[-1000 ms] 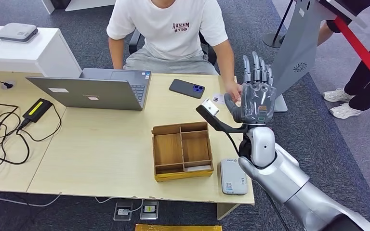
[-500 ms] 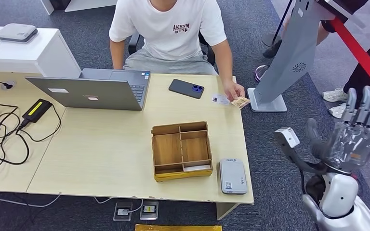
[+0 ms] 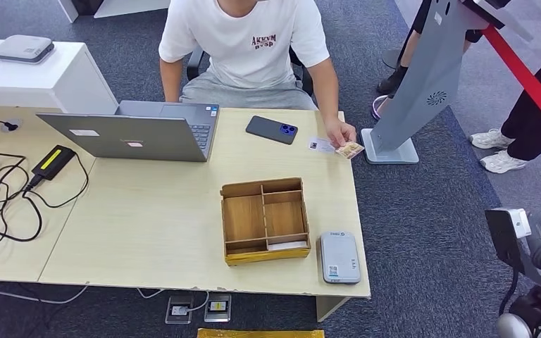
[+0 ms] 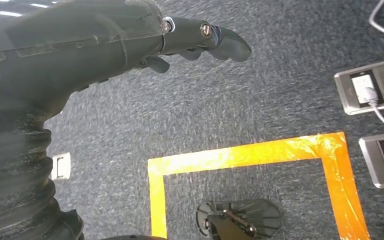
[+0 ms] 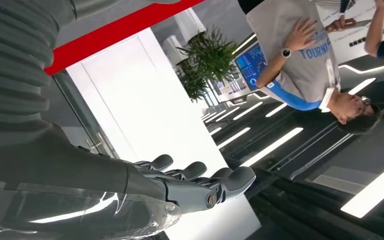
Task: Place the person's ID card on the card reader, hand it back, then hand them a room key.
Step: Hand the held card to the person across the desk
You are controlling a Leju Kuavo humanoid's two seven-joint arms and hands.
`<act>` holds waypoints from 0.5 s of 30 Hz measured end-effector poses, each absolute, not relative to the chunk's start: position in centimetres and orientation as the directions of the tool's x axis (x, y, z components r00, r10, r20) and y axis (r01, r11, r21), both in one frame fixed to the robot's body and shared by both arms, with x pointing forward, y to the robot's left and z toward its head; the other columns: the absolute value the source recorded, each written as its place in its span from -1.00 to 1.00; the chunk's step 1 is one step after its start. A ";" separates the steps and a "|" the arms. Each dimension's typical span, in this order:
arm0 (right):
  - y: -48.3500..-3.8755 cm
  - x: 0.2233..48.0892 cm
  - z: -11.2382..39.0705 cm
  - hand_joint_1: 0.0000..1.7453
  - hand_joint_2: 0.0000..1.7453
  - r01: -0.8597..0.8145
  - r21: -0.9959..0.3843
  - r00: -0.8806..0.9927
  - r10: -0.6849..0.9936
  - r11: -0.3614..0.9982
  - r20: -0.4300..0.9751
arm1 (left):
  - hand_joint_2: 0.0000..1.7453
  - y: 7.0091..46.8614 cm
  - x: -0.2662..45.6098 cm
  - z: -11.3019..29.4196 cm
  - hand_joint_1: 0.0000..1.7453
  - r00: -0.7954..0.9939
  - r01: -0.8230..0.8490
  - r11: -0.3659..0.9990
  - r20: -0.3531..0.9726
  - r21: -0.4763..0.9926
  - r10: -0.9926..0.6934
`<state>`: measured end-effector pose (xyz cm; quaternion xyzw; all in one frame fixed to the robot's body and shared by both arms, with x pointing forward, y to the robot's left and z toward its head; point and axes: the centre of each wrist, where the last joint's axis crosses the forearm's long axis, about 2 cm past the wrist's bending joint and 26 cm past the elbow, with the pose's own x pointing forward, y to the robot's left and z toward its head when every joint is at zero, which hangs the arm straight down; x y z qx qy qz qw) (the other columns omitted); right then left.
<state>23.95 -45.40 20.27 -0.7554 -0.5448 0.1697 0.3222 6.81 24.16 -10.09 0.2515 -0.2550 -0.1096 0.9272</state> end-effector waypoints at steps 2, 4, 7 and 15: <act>-46.1 23.5 19.6 -1.00 1.00 0.704 -0.681 0.372 0.921 -0.202 0.111 | 1.00 24.0 6.8 -10.1 -1.00 0.853 0.062 0.852 0.415 0.520 -0.315; -46.8 23.0 18.5 -1.00 1.00 0.685 -0.699 0.410 0.902 -0.204 0.138 | 1.00 23.9 6.9 -10.1 -1.00 0.860 0.047 0.855 0.415 0.517 -0.298; -47.4 22.1 16.6 -1.00 1.00 0.652 -0.730 0.450 0.880 -0.205 0.155 | 1.00 23.8 6.8 -10.1 -1.00 0.867 0.039 0.855 0.408 0.517 -0.286; -47.6 19.2 9.9 -1.00 1.00 0.502 -0.853 0.606 0.762 -0.145 0.228 | 1.00 23.2 6.6 -10.0 -1.00 0.895 0.018 0.861 0.376 0.508 -0.241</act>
